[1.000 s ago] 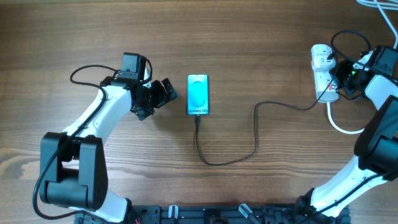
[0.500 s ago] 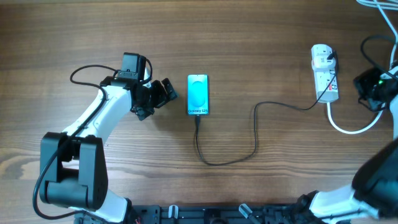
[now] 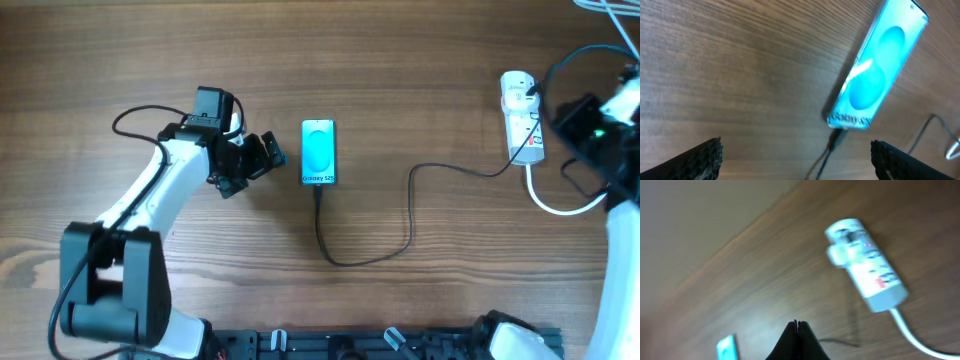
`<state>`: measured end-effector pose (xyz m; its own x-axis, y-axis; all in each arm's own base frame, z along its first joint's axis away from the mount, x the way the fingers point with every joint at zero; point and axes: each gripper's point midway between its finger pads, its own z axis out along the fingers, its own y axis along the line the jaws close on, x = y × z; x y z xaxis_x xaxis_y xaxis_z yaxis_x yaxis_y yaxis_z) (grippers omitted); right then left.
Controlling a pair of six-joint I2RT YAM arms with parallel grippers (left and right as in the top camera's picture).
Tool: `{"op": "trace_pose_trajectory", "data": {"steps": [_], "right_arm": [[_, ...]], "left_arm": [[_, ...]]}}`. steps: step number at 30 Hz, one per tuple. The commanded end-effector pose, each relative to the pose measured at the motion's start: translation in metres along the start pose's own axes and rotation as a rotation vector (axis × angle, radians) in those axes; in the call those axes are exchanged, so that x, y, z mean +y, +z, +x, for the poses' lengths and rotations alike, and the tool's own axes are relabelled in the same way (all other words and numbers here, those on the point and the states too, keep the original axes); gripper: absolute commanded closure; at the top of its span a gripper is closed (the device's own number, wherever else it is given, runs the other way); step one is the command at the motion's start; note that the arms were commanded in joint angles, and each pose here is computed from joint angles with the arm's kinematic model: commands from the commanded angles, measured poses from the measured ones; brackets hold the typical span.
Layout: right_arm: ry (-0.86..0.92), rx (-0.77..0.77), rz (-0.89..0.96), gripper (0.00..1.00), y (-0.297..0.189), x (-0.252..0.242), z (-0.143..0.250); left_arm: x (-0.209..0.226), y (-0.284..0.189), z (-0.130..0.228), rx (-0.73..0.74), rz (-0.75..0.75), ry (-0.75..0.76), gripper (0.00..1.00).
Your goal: Plug charger to phone and switch on socket
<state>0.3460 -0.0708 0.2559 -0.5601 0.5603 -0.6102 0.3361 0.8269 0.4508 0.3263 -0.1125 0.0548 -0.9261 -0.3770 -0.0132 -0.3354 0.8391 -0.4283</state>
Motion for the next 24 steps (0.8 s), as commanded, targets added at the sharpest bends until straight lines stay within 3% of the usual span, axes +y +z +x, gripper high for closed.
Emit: {"op": "trace_pose_trajectory", "data": {"steps": [1,11,24], "right_arm": [[-0.153,-0.006,-0.108,0.96,-0.024,0.048,0.018],[-0.414,0.155,-0.293,0.96,-0.061,0.115,0.102],[-0.444,0.251,-0.290,0.96,-0.090,0.098,0.144]], "left_arm": [[-0.015,-0.025,0.009,-0.022,0.056,0.110,0.00],[-0.056,-0.075,0.043,-0.108,0.139,0.319,0.00],[-0.077,-0.138,0.093,-0.262,0.171,0.522,0.00]]}}
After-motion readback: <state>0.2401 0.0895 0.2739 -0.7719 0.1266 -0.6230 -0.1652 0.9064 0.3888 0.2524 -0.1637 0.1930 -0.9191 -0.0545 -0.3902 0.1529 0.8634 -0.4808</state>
